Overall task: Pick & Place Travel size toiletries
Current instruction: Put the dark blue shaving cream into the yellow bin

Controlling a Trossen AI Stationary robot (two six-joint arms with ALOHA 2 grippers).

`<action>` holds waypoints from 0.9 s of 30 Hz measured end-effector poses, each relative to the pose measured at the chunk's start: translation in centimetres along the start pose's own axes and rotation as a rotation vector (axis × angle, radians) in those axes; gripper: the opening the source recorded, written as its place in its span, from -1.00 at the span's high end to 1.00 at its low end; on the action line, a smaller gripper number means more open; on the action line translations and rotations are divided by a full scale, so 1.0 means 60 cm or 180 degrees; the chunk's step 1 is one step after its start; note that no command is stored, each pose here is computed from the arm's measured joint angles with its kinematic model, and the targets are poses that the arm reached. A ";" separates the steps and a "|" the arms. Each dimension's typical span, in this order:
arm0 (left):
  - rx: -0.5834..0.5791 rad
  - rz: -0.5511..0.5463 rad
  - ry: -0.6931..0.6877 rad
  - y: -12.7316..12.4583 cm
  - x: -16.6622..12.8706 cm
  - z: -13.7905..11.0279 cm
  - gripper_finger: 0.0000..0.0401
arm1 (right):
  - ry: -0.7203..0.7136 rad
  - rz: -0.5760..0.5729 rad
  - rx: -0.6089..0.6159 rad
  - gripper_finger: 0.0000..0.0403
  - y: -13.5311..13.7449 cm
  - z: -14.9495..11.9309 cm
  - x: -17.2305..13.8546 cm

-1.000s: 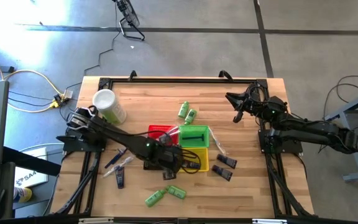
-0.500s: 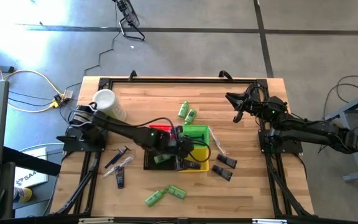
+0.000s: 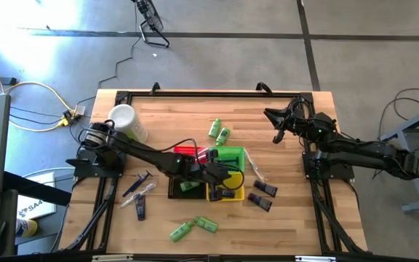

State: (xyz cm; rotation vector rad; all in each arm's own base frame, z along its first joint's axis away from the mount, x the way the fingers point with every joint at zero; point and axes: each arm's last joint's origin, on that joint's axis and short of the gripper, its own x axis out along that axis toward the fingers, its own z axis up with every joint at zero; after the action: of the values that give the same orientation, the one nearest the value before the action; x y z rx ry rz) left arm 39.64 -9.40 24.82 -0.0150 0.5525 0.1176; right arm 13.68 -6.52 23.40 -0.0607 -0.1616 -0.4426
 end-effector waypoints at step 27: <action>0.0096 -0.0135 -0.0415 0.063 0.029 -0.023 1.00 | 0.0025 -0.0015 -0.0253 0.80 0.000 -0.001 0.000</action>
State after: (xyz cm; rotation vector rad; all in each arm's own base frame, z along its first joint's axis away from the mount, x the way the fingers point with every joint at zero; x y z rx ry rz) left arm 39.92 -5.52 22.81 0.0102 0.4233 0.0685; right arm 13.68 -6.54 23.33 -0.1364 -0.1364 -0.4539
